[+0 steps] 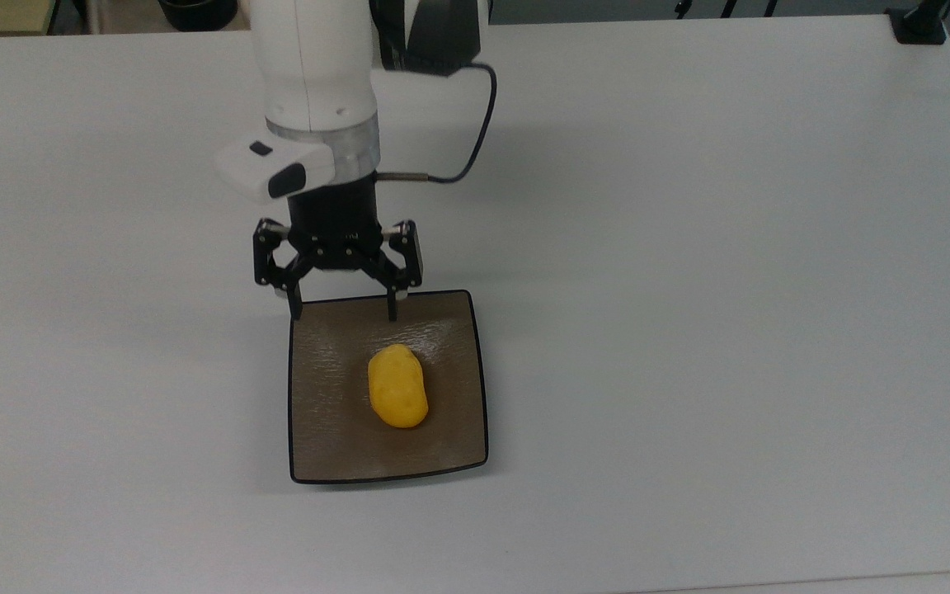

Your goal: Put potatoes on a ceramic plate

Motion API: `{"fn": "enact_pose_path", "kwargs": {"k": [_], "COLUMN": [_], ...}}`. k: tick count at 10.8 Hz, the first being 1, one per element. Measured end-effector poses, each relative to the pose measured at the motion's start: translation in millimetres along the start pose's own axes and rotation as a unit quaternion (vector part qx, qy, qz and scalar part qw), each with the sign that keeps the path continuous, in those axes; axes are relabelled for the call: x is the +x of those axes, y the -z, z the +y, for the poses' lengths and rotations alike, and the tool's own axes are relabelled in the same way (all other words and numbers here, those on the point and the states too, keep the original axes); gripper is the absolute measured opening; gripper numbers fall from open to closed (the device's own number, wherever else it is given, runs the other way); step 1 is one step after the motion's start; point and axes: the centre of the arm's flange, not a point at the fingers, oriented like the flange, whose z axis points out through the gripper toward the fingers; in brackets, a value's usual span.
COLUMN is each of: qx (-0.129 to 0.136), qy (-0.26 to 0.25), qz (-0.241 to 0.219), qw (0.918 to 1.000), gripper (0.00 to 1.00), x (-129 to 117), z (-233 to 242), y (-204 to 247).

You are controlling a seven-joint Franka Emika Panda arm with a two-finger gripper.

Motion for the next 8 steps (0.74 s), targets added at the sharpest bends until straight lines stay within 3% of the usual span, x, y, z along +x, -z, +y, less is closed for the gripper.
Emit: {"fn": "enact_pose_path", "kwargs": {"k": [4, 8], "qx": [0.000, -0.008], "qy": [-0.009, -0.068], "qz": [-0.101, -0.176], "qw": [0.9949, 0.9819], "gripper": [1.00, 1.00], "x": [-12.3, -43.2], "z": [4.7, 6.2], "y": [124.9, 212.2]}}
